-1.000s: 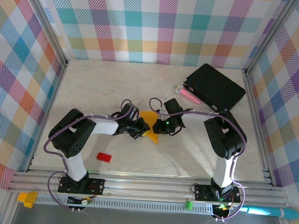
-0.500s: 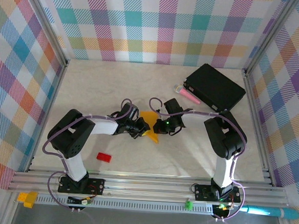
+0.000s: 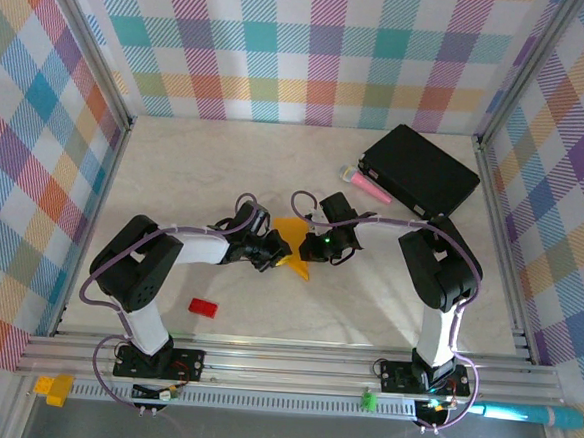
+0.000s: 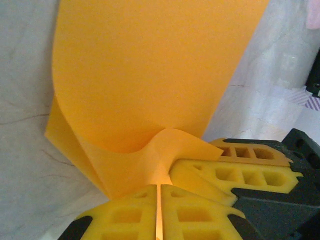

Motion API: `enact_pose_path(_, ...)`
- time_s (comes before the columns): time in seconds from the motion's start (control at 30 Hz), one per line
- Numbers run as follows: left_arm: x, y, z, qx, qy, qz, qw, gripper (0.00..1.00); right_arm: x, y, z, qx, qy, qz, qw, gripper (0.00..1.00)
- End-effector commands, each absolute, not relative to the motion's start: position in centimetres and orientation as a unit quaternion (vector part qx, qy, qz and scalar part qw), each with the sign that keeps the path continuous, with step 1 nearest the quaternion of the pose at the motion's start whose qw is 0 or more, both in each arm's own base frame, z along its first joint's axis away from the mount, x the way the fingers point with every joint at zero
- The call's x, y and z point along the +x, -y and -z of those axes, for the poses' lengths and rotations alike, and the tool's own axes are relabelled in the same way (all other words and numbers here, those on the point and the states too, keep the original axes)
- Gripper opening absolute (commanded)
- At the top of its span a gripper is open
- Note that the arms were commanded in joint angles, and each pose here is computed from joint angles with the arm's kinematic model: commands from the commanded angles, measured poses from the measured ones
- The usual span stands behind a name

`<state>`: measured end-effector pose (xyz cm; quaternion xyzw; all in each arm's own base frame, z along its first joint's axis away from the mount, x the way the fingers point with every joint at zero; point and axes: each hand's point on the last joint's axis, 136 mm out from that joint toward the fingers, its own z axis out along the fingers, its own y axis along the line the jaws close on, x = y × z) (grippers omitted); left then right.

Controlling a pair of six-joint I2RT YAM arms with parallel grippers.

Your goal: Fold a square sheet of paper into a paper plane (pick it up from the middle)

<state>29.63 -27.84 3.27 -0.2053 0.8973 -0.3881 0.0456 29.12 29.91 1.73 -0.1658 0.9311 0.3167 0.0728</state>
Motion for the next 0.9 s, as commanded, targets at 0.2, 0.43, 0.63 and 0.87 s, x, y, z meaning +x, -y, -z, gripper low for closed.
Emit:
enact_pose_path(0.2, 29.0, 26.3, -0.4, -0.219, -0.916, 0.336, 0.023, 0.09, 29.0, -28.5, -0.5, -0.145, -0.945, -0.286, 0.064, 0.01)
enact_pose_path(0.43, 28.1, 25.4, 1.1, -0.233, -0.923, 0.306, 0.006, 0.08, 29.7, -29.2, -2.3, -0.137, -0.941, -0.302, 0.075, 0.06)
enact_pose_path(0.63, 27.6, 24.8, 1.8, -0.235, -0.929, 0.287, -0.002, 0.07, 30.7, -29.3, -7.0, -0.108, -0.932, -0.329, 0.103, 0.24)
enact_pose_path(0.87, 27.4, 24.7, 2.0, -0.23, -0.931, 0.283, -0.005, 0.07, 30.3, -27.4, -8.3, -0.083, -0.939, -0.312, 0.122, 0.41)
